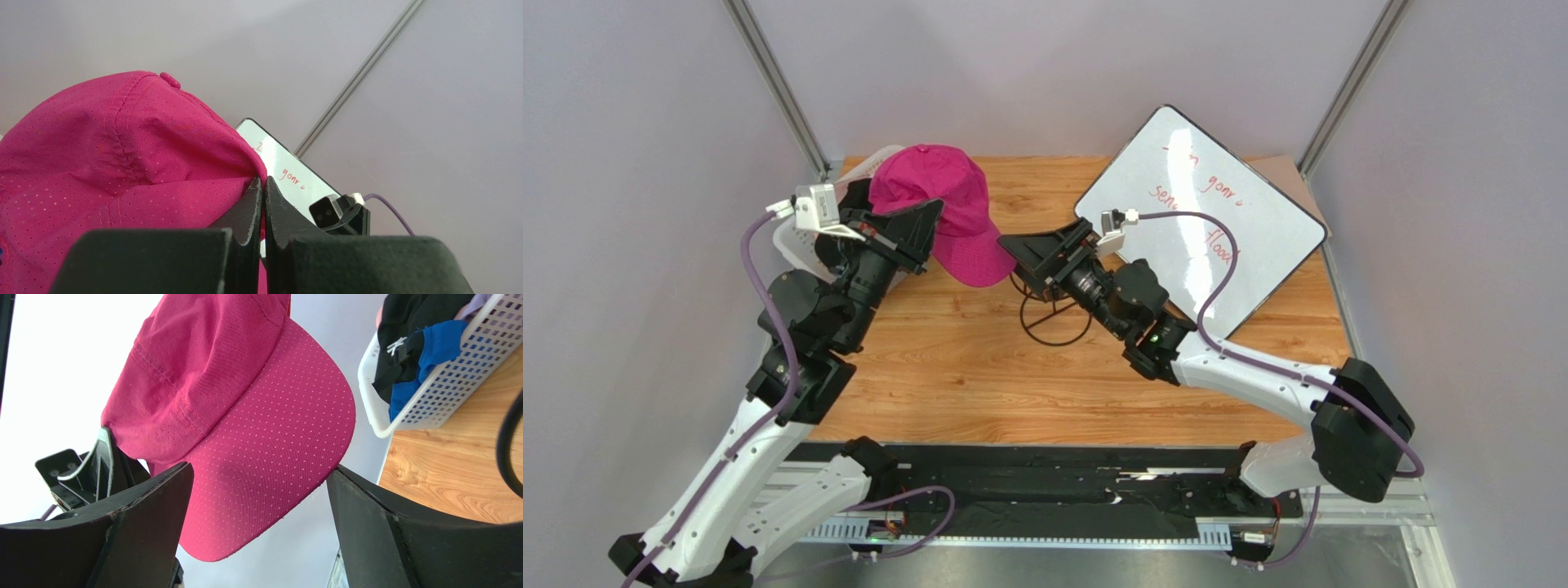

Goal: Stack the hats

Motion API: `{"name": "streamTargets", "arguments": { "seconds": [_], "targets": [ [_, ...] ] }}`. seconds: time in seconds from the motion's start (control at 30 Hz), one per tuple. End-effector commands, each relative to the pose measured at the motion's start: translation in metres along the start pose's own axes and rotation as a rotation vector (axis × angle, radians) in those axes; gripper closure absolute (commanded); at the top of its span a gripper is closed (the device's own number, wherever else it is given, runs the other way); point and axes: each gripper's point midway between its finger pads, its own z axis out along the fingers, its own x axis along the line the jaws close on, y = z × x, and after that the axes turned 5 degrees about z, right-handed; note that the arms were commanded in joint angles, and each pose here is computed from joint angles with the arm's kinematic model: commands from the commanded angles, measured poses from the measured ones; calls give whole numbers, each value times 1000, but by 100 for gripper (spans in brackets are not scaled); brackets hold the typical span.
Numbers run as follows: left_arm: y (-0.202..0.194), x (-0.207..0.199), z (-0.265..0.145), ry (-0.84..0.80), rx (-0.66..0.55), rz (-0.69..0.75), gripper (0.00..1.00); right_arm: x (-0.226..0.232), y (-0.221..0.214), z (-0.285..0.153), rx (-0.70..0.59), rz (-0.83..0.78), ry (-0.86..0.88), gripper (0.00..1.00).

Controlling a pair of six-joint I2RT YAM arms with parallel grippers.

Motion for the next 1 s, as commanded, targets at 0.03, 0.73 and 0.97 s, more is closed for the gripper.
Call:
{"name": "streamTargets", "arguments": {
  "seconds": [0.03, 0.73, 0.97],
  "targets": [
    [-8, -9, -8, -63, 26, -5, 100, 60, 10, 9, -45, 22, 168, 14],
    [-21, -5, -30, -104, 47, 54, 100, 80, 11, 12, -51, -5, 242, 63],
    [-24, -5, -31, -113, 53, 82, 100, 54, 10, 10, -53, -59, 175, 100]
  ]
}}
